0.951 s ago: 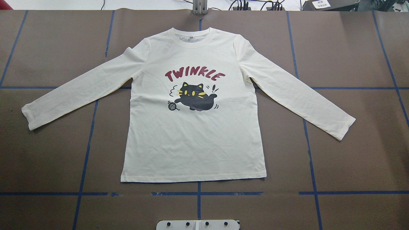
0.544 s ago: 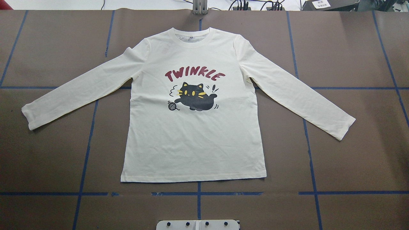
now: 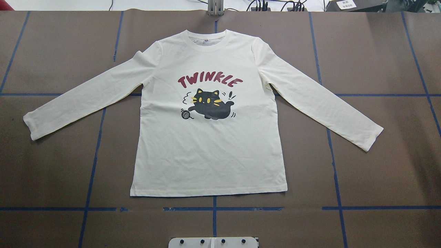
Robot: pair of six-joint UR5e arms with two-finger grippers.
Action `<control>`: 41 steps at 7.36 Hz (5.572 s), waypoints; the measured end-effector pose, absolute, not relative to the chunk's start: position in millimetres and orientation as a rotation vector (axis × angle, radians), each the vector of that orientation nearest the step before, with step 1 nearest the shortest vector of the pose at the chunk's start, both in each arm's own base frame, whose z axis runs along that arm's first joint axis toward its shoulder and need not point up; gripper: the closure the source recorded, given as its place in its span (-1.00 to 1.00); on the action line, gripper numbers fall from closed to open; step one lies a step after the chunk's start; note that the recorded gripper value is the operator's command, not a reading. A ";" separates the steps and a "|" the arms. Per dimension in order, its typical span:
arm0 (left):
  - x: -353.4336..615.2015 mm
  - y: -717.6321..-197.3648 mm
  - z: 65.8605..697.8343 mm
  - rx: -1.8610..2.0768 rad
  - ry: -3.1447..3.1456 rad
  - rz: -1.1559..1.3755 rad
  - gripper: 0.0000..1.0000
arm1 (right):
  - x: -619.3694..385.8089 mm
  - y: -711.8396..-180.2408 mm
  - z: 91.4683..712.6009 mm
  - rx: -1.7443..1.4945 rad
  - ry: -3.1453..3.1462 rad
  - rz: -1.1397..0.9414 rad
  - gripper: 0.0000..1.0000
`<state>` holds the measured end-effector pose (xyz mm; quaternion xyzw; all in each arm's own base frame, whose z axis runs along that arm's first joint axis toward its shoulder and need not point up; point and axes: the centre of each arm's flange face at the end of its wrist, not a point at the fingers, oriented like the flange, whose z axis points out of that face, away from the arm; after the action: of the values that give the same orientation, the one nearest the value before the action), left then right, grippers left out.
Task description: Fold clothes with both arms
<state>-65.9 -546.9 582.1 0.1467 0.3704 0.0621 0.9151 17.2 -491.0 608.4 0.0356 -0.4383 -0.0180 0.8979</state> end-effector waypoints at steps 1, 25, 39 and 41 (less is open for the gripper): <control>-64.2 -545.3 580.5 0.321 0.781 0.139 -1.00 | -2.1 -487.2 607.7 0.092 -0.896 -0.051 -1.00; -61.1 -548.8 570.8 0.372 0.784 0.166 -1.00 | -265.0 -433.2 581.6 -0.003 -0.794 0.004 1.00; -61.0 -550.7 568.8 0.373 0.787 0.163 -1.00 | -398.2 -679.1 92.3 0.162 -1.164 -0.033 1.00; -60.3 -551.4 567.6 0.368 0.791 0.147 -1.00 | -506.9 -641.4 39.8 0.250 -1.216 -0.123 1.00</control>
<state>-60.3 -551.4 567.6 0.1779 0.3829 0.0711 0.9037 -506.9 -641.4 39.8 0.1172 -0.5693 -0.0575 0.8117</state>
